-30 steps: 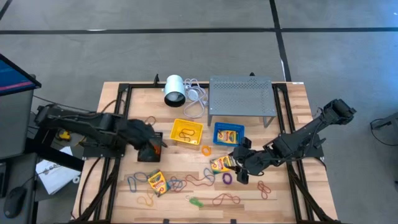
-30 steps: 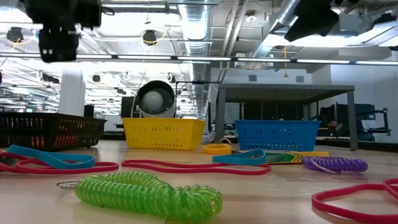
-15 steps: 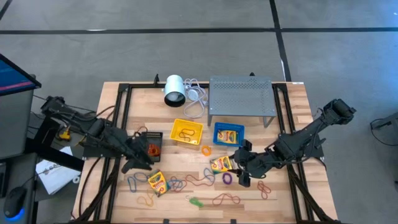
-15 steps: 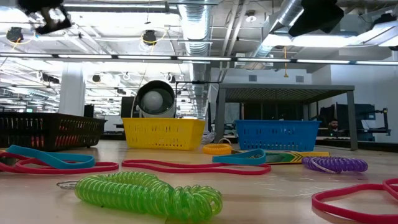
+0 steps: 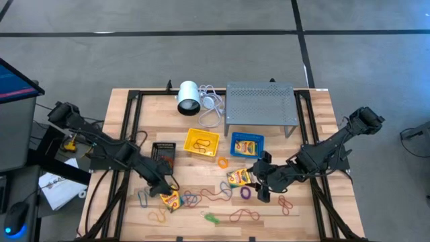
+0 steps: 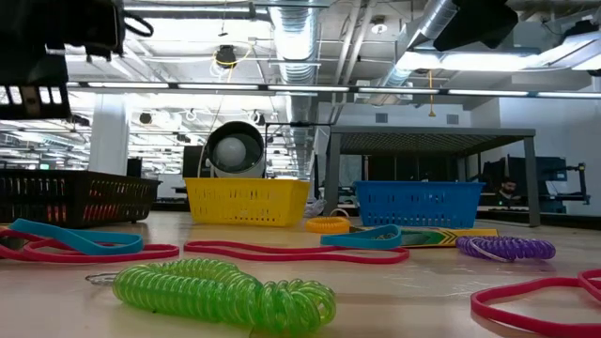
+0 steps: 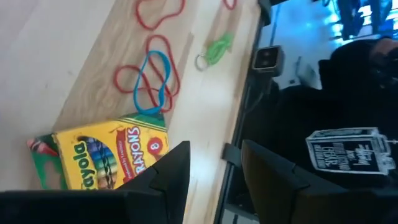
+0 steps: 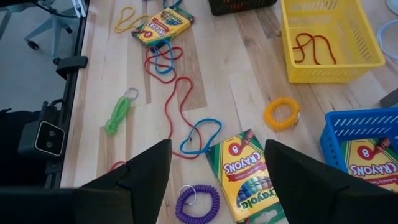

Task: Pick & Place Office Desk Supplies
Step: Adjust the black bin, then put the right crayon box into the blue bin

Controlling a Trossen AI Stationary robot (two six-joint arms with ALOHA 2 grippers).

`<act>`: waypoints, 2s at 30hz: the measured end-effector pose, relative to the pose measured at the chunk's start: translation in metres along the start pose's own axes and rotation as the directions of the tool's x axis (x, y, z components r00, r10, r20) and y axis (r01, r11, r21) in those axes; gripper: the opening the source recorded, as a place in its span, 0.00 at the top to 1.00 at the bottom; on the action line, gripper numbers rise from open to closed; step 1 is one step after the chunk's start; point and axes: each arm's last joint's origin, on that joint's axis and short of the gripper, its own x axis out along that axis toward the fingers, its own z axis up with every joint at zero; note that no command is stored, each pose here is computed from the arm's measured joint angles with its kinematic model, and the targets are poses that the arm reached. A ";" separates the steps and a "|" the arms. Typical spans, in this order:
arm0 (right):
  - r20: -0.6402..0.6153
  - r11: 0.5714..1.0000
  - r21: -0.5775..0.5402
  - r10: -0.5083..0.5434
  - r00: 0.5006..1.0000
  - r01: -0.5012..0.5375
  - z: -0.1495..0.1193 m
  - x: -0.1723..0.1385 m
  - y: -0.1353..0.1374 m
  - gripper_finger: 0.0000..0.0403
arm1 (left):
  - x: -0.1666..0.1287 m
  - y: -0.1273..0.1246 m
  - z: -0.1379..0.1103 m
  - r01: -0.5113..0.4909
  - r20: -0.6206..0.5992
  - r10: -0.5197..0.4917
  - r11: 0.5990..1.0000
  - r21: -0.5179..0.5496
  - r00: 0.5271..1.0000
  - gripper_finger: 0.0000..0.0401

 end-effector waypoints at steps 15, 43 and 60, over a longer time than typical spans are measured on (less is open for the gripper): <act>-0.009 0.999 -0.043 0.001 1.000 -0.002 -0.007 -0.005 0.007 0.37 | 0.019 0.024 -0.010 -0.235 -0.142 0.224 0.970 -0.066 0.964 0.65; -0.001 0.999 -0.038 -0.004 1.000 0.004 -0.007 -0.005 0.008 0.37 | 0.003 0.061 0.014 -0.488 -0.084 0.493 0.870 0.073 0.866 0.65; -0.001 1.000 -0.021 -0.005 1.000 0.005 -0.007 -0.005 0.008 0.37 | 0.003 0.056 0.013 -0.358 -0.222 0.341 0.933 -0.039 0.913 0.65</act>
